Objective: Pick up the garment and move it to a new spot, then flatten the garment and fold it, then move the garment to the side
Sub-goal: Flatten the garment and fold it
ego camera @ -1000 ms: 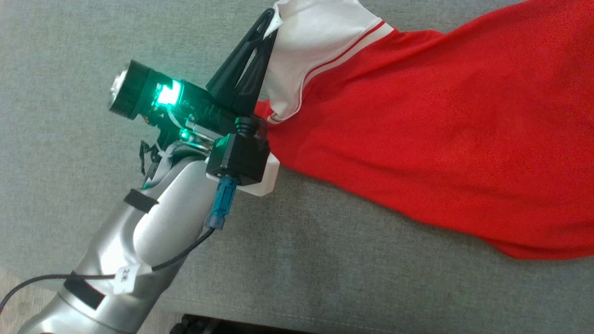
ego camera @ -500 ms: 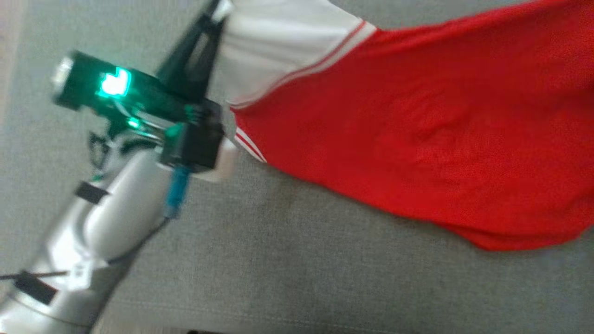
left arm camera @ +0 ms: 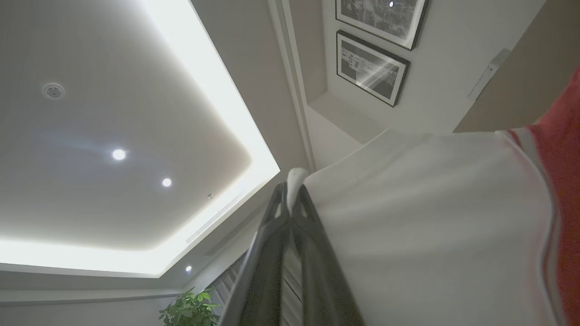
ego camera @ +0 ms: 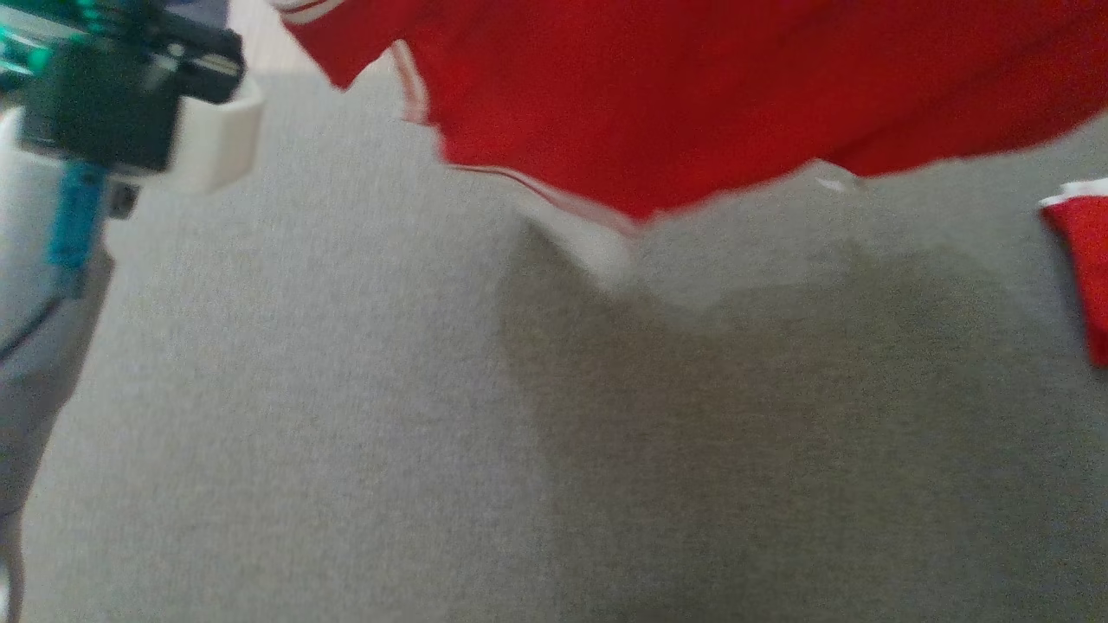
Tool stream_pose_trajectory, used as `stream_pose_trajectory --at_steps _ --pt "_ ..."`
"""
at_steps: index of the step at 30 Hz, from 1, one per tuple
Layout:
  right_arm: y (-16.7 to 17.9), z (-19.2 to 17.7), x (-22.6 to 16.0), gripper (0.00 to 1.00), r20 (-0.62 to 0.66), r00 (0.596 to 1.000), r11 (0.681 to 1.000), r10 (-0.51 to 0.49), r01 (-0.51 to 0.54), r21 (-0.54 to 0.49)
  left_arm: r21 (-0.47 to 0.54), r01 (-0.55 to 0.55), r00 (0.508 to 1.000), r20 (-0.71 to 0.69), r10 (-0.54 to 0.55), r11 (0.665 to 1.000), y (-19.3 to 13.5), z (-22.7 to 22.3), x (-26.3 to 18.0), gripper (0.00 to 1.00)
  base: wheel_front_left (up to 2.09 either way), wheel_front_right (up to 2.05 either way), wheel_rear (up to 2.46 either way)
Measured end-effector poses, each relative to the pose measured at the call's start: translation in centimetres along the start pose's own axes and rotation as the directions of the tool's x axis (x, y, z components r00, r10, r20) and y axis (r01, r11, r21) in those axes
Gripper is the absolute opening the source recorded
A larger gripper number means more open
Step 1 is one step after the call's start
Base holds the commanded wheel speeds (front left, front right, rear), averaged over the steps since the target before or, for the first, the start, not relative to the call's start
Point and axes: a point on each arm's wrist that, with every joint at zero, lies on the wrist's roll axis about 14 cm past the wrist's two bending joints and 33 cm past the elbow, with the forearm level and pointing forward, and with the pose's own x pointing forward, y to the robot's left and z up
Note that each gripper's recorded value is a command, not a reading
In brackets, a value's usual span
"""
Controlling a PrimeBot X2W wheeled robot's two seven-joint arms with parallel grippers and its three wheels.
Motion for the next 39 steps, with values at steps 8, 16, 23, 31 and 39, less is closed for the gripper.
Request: stream_pose_trajectory --at_steps 8,16,23,31,39 --pt "-0.5 7.2 -5.7 0.0 0.147 0.989 1.0 -0.022 0.025 -0.015 -0.043 -0.096 0.968 0.23 0.104 0.994 5.2 9.5 1.5 0.0 0.0 0.0 0.0" --pt "0.2 7.8 -5.3 0.0 0.15 0.989 1.0 -0.002 0.003 -0.01 -0.104 -0.078 0.954 0.281 0.104 0.992 5.7 10.8 3.6 0.0 0.0 0.0 0.0" --pt "0.8 0.8 -1.5 0.0 -0.013 1.0 1.0 0.02 -0.02 0.021 -0.109 0.069 0.996 0.071 -0.061 0.992 0.0 1.2 4.8 0.0 0.0 0.0 0.0" --pt "1.1 -7.5 2.7 0.0 -0.117 0.993 0.999 0.021 -0.015 0.047 -0.11 0.124 0.991 -0.029 -0.128 0.986 -5.5 -5.9 6.8 0.0 0.0 0.0 0.0" --pt "-0.1 -7.2 7.4 0.0 0.009 1.0 1.0 0.002 -0.002 -0.026 -0.03 0.112 0.988 0.106 -0.109 0.993 -5.9 -5.2 9.3 0.0 0.0 0.0 0.0"
